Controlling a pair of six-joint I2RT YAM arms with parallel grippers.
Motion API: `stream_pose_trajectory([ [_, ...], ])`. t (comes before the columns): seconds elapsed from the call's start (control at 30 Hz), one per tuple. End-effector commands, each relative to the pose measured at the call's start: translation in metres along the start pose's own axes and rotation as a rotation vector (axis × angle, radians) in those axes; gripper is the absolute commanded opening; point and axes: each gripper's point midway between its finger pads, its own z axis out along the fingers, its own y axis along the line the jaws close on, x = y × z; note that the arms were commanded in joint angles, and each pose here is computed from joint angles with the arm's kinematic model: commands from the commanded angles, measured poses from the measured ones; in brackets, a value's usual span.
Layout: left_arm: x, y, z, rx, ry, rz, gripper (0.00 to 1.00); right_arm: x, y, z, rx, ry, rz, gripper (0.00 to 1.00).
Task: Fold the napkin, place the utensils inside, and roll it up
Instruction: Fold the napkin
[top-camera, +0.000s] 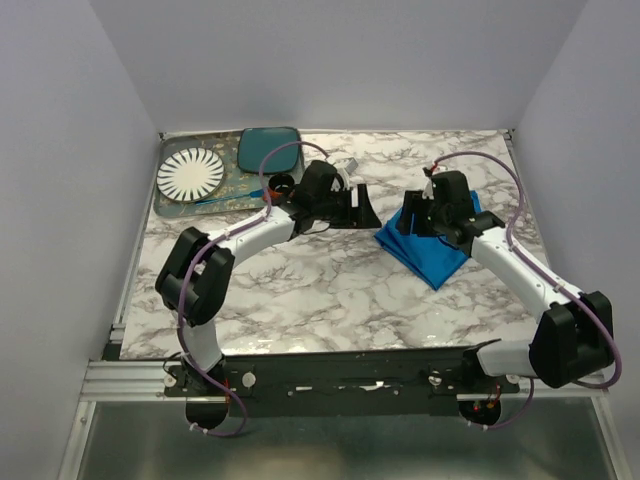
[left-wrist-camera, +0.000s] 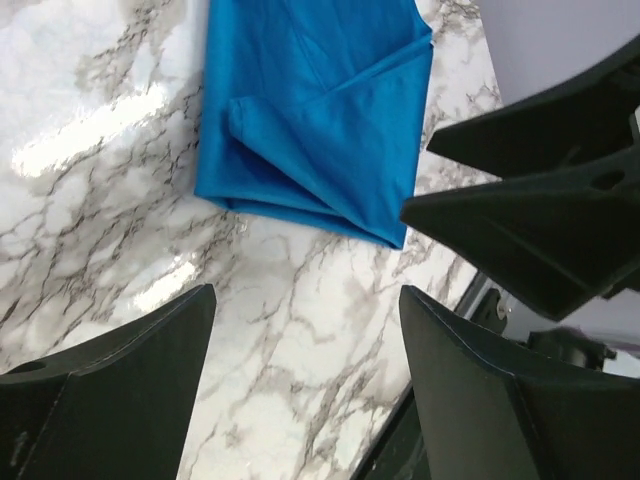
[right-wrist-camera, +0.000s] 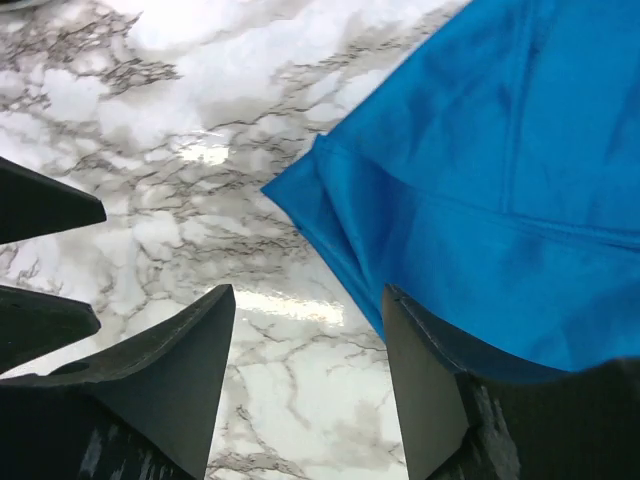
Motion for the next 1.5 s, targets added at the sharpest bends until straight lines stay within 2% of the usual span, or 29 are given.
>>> stream_pose_trajectory([
  [0.0,-0.002,-0.008,0.039,-0.102,-0.016,0.070,0.81,0.050,-0.032,0.013,0.084,0.111,0.155,0.67],
  [0.03,-0.008,-0.017,0.045,-0.089,-0.017,0.078,0.79,0.052,-0.036,0.012,0.100,0.109,0.174,0.67],
  [0.07,-0.004,-0.023,0.052,-0.070,0.002,0.082,0.73,0.057,-0.041,0.011,0.110,0.115,0.193,0.66],
  [0.1,0.003,-0.016,0.065,-0.075,0.028,0.064,0.70,0.058,-0.049,0.009,0.129,0.108,0.236,0.65],
  [0.17,-0.002,-0.027,0.078,-0.030,0.035,0.059,0.55,0.058,-0.059,0.006,0.149,0.091,0.278,0.63],
  [0.4,0.013,-0.009,0.126,-0.014,0.102,0.045,0.35,0.070,-0.090,0.009,0.166,0.131,0.384,0.47],
  [0.63,0.014,0.008,0.135,-0.078,0.116,0.104,0.33,0.076,-0.160,-0.010,0.338,0.071,0.659,0.48],
  [0.73,0.015,0.016,0.135,-0.108,0.127,0.113,0.32,0.074,-0.181,-0.016,0.394,0.054,0.696,0.48],
  [0.97,0.026,0.031,0.126,-0.177,0.165,0.094,0.29,0.053,-0.217,-0.014,0.467,0.032,0.705,0.47],
  [1.13,0.028,0.040,0.119,-0.209,0.186,0.102,0.28,0.047,-0.228,-0.001,0.469,0.069,0.661,0.31],
  [1.23,0.026,0.044,0.113,-0.235,0.185,0.111,0.27,0.049,-0.235,0.001,0.500,0.077,0.639,0.30],
  [1.47,0.016,0.035,0.103,-0.231,0.174,0.132,0.25,0.048,-0.233,0.024,0.418,0.123,0.609,0.31],
])
